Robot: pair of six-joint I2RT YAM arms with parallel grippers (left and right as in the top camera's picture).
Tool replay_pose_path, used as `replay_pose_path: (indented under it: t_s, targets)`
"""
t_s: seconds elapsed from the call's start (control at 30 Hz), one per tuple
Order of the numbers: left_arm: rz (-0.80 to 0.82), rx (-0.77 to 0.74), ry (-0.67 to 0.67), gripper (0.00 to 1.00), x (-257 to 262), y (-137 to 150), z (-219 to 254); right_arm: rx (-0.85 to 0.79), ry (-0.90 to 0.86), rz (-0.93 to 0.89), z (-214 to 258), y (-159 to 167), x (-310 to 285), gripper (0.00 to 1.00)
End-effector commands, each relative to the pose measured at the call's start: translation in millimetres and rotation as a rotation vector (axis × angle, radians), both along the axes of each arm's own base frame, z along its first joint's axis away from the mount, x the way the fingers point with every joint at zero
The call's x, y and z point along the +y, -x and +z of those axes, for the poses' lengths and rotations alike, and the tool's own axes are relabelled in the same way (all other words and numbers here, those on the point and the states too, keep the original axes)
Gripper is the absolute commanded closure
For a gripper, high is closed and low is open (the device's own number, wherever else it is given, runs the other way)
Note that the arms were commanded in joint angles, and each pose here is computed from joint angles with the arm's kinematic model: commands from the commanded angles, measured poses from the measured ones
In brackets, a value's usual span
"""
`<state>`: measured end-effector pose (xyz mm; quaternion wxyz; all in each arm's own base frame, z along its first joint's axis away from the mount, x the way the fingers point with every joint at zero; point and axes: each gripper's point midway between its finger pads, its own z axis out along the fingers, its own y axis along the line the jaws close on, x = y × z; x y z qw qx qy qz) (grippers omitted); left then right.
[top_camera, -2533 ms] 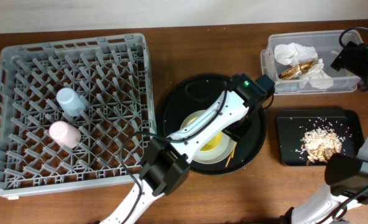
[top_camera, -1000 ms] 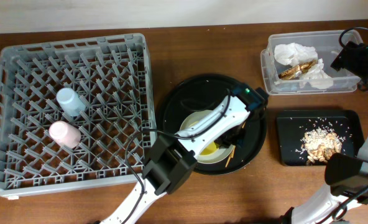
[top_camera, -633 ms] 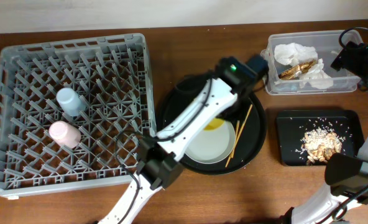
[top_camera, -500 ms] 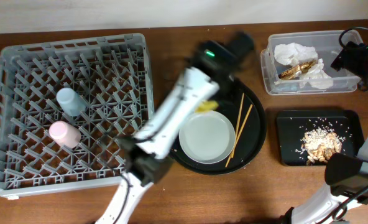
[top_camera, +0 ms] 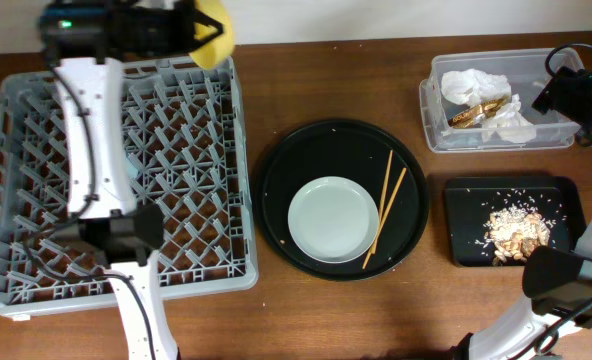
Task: Sort waste into correct bins and load items into the dishwasher rack
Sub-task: 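Lift the yellow bowl off the plate and carry it over the rack, then lower the yellow bowl into the rack's top row and open the left gripper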
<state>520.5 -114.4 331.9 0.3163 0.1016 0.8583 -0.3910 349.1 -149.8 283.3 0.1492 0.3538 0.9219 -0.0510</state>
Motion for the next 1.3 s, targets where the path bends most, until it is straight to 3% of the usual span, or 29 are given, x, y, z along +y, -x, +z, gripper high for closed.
replay_pose_path:
  t_s: [0.0, 0.17, 0.3, 0.63, 0.93, 1.27]
  targets:
    - [-0.077, 0.005, 0.124, 1.00, 17.1, -11.4, -17.1, -0.004, -0.003, 0.003, 1.4, 0.2, 0.3, 0.01]
    - [-0.060, 0.070, 0.196, 1.00, 45.2, -34.6, -61.6, -0.004, -0.003, 0.003, 1.4, 0.2, 0.3, 0.01]
    - [-0.182, 0.023, 0.404, 1.00, 54.4, -42.5, -69.4, -0.004, -0.003, 0.003, 1.4, 0.2, 0.3, 0.01]
    - [-0.084, 0.218, 0.475, 1.00, 86.3, -43.9, -122.2, -0.004, -0.003, 0.003, 1.4, 0.2, 0.3, 0.01]
    - [0.079, 0.416, 0.378, 1.00, 116.6, -30.3, -158.4, -0.004, -0.003, 0.003, 1.4, 0.2, 0.3, 0.01]
    - [0.092, 0.443, 0.340, 1.00, 118.8, -25.5, -166.3, -0.004, -0.003, 0.003, 1.4, 0.2, 0.3, 0.01]
